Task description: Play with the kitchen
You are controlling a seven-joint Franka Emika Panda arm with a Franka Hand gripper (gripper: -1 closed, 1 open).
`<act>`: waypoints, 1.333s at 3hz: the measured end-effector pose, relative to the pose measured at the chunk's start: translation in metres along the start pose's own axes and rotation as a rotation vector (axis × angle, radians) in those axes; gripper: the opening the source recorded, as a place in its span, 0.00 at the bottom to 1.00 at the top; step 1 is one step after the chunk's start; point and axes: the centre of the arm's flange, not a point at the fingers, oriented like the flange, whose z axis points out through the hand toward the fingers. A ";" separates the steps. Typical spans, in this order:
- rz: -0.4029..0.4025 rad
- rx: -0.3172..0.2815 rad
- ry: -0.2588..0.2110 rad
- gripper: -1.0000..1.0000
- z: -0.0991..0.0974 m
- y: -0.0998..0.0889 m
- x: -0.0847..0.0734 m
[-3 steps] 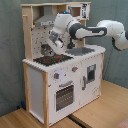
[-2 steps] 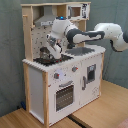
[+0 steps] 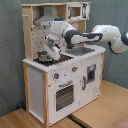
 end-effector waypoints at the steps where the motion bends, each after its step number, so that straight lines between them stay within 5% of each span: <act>1: 0.000 0.001 0.000 1.00 0.000 0.000 0.000; 2: -0.013 -0.004 0.041 1.00 -0.025 -0.005 0.008; 4: -0.083 -0.130 0.100 1.00 -0.077 -0.048 -0.007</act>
